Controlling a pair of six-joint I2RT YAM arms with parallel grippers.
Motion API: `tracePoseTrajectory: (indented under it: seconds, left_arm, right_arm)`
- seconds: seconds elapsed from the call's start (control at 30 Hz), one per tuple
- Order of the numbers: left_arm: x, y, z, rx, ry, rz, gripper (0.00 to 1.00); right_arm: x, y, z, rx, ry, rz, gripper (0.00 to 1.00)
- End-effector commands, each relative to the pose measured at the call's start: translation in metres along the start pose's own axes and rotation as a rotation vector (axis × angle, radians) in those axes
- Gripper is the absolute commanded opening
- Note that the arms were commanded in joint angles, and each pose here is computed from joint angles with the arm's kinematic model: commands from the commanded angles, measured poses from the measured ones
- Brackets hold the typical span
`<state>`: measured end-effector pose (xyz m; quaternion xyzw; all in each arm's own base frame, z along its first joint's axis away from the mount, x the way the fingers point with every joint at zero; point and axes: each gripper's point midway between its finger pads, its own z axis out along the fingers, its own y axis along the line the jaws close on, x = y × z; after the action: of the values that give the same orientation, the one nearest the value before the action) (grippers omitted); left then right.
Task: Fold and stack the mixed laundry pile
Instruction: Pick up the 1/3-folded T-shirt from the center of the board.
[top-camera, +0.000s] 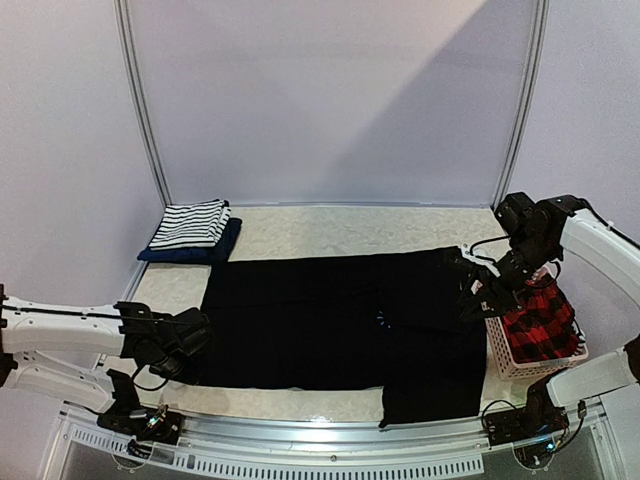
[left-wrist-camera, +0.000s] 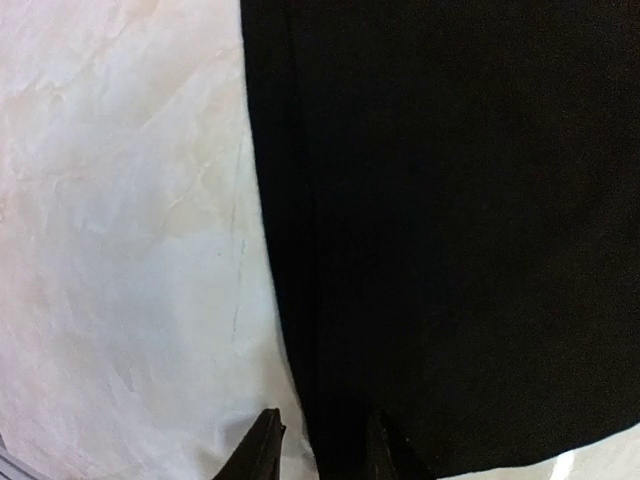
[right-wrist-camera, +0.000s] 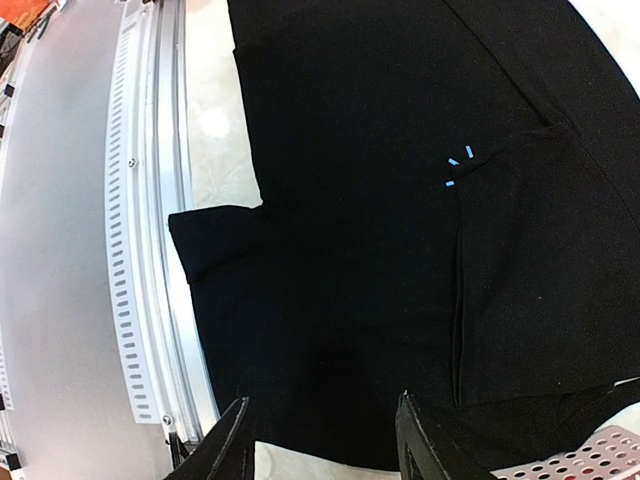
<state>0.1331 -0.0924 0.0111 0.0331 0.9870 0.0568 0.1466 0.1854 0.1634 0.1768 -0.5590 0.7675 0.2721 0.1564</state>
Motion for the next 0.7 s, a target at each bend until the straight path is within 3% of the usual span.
tracePoseTrajectory:
  seconds: [0.0, 0.67]
  left_arm:
    - [0.02, -0.013, 0.007, 0.042, 0.127, -0.37, 0.31]
    - [0.037, 0.0, -0.015, 0.094, 0.14, -0.442, 0.32]
  right_arm:
    - [-0.009, 0.002, -0.002, -0.001, -0.018, -0.011, 0.48]
    - [-0.01, 0.001, 0.007, -0.019, 0.006, -0.005, 0.48]
